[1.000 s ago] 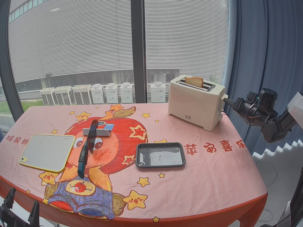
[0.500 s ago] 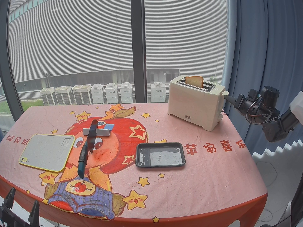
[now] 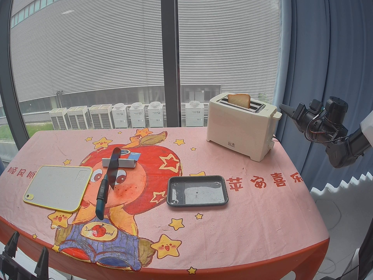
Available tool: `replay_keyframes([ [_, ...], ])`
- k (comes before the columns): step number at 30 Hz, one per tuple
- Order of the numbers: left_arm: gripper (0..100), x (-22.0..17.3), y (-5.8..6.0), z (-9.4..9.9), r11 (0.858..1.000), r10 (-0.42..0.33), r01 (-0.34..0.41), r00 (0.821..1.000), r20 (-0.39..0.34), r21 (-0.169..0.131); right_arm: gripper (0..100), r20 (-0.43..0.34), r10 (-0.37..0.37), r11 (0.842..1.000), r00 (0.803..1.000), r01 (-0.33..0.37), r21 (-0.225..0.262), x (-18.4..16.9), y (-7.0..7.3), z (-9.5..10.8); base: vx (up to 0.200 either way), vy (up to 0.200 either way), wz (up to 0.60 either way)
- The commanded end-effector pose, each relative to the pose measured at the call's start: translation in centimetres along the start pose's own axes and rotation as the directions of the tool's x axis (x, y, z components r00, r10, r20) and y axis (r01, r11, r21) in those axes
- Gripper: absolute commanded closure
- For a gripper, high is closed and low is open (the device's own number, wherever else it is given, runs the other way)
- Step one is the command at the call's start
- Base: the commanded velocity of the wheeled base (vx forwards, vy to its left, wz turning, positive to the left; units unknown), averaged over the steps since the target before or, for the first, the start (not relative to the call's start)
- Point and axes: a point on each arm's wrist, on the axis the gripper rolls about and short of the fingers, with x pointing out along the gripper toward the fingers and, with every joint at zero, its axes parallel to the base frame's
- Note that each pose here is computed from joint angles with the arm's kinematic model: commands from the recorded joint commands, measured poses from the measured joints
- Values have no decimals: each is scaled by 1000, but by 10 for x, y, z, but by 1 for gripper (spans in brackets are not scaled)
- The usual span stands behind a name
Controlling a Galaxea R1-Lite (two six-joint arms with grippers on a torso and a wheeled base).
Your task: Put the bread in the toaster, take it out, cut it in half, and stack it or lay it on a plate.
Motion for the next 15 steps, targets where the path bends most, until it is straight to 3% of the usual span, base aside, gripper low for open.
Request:
replay_keyframes([
  [1, 0, 0, 0, -5, 1000, 1, -1, 1000, -1, 0, 100, 0, -12, 1000, 1000, 12, 4, 4, -5, -3, 0, 0, 0],
  [15, 0, 0, 0, -5, 1000, 1, -1, 1000, -1, 0, 100, -28, -56, 998, 998, 57, 27, 10, -21, -15, 0, 0, 0],
])
